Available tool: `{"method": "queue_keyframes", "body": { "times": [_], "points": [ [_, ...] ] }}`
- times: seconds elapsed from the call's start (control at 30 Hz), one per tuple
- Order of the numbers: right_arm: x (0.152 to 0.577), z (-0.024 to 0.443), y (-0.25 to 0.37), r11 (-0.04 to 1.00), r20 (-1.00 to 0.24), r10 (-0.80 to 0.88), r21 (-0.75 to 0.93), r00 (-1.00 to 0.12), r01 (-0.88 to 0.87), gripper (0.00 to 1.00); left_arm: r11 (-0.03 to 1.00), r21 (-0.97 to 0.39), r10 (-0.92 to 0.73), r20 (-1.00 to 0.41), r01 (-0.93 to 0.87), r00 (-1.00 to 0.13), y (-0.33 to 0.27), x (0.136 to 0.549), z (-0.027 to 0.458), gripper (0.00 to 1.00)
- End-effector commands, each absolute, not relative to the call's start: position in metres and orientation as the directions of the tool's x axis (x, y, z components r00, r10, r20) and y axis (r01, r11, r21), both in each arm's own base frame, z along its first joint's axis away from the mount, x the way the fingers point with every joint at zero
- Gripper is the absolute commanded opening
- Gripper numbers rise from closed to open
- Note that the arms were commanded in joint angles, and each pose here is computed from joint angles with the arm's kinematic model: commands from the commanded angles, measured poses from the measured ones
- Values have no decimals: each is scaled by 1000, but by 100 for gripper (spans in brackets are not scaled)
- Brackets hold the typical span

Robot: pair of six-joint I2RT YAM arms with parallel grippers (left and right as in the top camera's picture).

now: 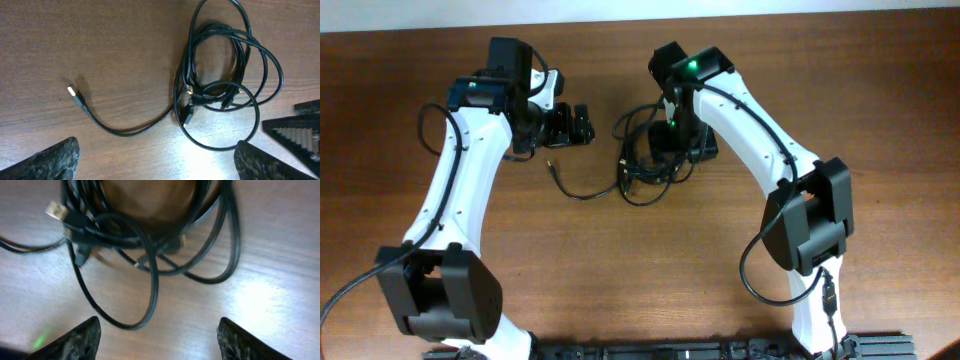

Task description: Untangle cables

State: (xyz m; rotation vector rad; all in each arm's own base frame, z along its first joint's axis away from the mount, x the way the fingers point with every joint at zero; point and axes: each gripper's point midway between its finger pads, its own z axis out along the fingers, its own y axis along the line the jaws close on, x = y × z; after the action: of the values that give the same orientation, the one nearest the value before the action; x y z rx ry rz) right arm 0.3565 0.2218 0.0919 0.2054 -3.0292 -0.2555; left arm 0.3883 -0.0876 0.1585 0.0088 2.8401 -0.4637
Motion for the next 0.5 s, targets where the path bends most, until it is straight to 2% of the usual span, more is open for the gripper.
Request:
{"method": "queue_keyframes", "body": {
  "times": [0.0,0.03,0.07,0.17,0.23,0.27,0.3,0.33,0.4,0.43,0.47],
  "points": [
    [344,78,247,941,115,-153,319,-981,-109,64,949,-314,-47,-246,34,-968,-87,390,152,99],
    [345,73,250,937,110,-155,331,-982,-110,61,949,-314,-47,-245,33,-968,-87,390,152,99],
    [345,68,249,938,108,-154,330,-982,-111,53,949,-314,-47,-245,33,-968,-87,390,152,99],
    [342,50,248,938,114,-151,329,-982,-106,49,949,-315,-70,-244,11,-967,-80,392,152,99],
    [341,48,248,939,114,-148,329,-982,-103,29,944,-326,-141,-229,-60,-963,-68,394,152,99],
    [343,48,248,937,108,-148,332,-983,-104,9,942,-327,-156,-228,-75,-961,-63,395,152,99],
    [344,51,252,931,102,-149,349,-983,-105,4,942,-326,-160,-227,-80,-961,-61,395,152,99],
    [346,55,255,923,101,-150,371,-983,-103,4,942,-326,-160,-226,-80,-961,-61,395,152,99],
    [359,106,275,833,63,-158,544,-985,-99,4,942,-328,-154,-212,-78,-965,-64,391,150,99],
    [370,151,283,754,-1,-177,642,-984,-137,4,942,-327,-146,-205,-73,-968,-67,389,148,99],
    [376,210,293,631,-96,-204,748,-974,-205,4,943,-326,-140,-200,-69,-970,-69,388,146,99]
  ]
}}
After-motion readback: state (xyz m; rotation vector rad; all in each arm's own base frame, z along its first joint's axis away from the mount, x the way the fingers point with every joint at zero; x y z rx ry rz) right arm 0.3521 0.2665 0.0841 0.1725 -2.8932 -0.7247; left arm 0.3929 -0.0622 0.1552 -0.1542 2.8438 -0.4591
